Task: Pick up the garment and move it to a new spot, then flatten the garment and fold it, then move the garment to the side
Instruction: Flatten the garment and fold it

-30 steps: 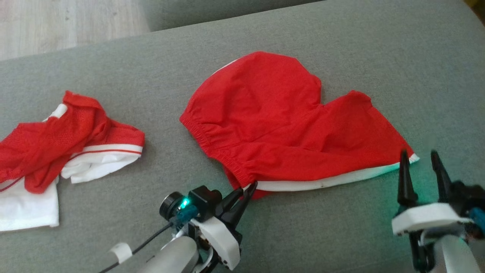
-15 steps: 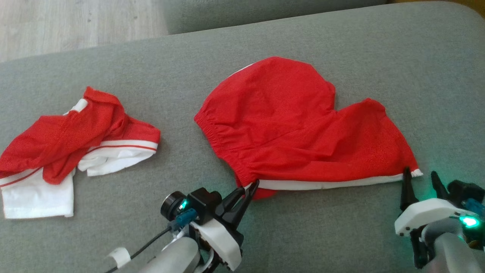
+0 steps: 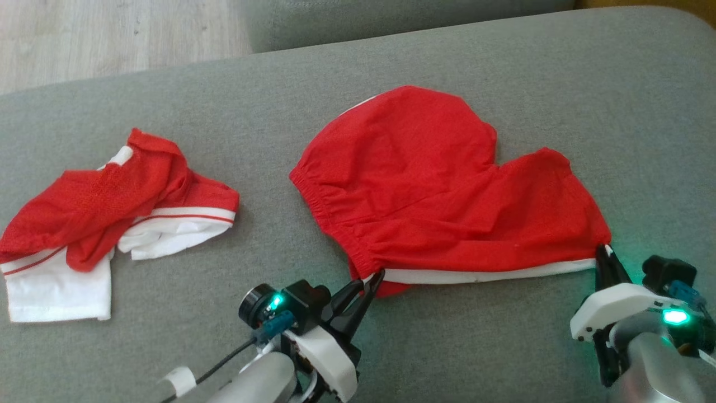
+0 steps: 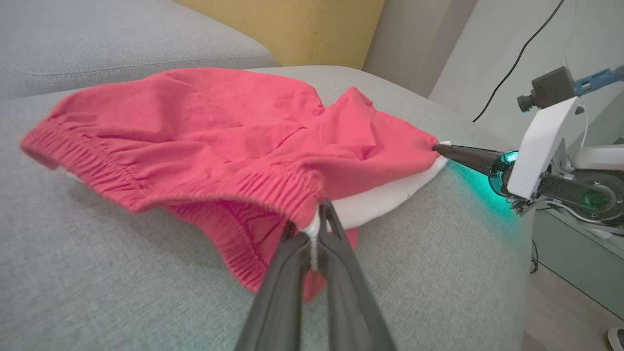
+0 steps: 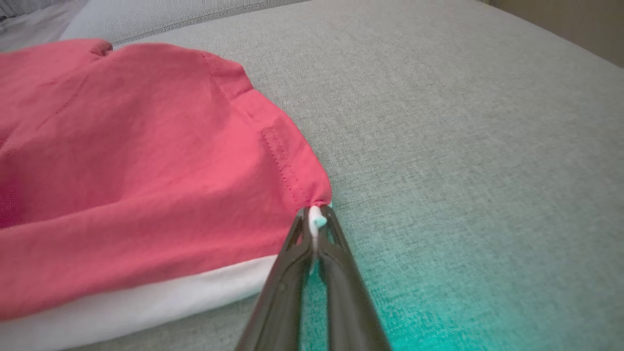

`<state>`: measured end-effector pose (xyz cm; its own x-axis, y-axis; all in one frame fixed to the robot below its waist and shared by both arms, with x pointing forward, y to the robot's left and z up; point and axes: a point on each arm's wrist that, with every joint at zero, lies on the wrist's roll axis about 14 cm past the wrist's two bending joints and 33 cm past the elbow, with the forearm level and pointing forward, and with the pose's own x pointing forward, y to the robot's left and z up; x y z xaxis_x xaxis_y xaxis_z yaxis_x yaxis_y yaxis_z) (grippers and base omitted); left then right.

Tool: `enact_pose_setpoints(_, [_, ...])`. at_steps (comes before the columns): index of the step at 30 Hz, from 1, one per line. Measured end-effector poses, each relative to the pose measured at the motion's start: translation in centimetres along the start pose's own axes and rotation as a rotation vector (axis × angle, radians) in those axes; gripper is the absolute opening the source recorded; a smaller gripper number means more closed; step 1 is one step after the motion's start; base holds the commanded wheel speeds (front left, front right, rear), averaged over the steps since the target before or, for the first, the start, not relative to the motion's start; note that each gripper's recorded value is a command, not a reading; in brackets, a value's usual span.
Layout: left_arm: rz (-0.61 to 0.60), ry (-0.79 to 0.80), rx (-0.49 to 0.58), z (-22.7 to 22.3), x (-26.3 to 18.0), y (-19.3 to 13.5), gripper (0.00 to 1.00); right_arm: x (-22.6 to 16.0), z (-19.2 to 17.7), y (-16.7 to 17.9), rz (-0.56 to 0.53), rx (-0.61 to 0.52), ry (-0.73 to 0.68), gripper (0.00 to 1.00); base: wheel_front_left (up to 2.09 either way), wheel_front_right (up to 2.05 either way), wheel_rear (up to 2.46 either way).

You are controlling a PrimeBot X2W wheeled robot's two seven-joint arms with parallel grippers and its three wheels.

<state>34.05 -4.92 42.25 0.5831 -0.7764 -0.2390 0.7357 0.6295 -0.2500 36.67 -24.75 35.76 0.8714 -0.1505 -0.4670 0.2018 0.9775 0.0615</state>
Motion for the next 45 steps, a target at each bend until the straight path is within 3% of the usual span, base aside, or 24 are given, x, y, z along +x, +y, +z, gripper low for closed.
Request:
enact_pose_setpoints(5, [0.012,-0.003,0.047,0.8,-0.3,0.7,0.0,-0.2,1.9,1.3,0.04,0.039,-0.078,0.0,0.0,0.0,0.0])
enact_pose_setpoints(11, [0.023,-0.046,0.159,4.1,-0.8,2.0,0.0,-0.6,8.7,3.3,0.106,0.083,-0.283,0.0,0.0,0.0,0.0])
enact_pose_setpoints(17, [0.058,-0.121,0.378,12.9,-1.1,4.1,0.0,-2.7,17.5,6.5,0.216,0.081,-0.507,0.0,0.0,0.0,0.0])
enact_pose_setpoints(26, [0.101,-0.317,0.609,26.9,-3.0,2.6,0.0,-9.8,30.6,9.4,0.315,0.027,-0.873,0.0,0.0,0.0,0.0])
enact_pose_setpoints(34, [0.036,-0.36,0.599,28.9,-3.9,-0.2,0.0,-14.5,33.2,8.2,0.276,-0.029,-1.008,0.0,0.0,0.0,0.0])
enact_pose_setpoints(39, [-0.014,-0.3,0.545,26.9,-3.8,-0.9,0.0,-14.2,31.0,6.5,0.219,-0.052,-0.933,0.0,0.0,0.0,0.0])
enact_pose_setpoints(45, [0.02,-0.199,0.511,24.5,-3.1,2.4,0.0,-11.7,29.8,5.9,0.181,-0.082,-0.815,0.0,0.0,0.0,0.0])
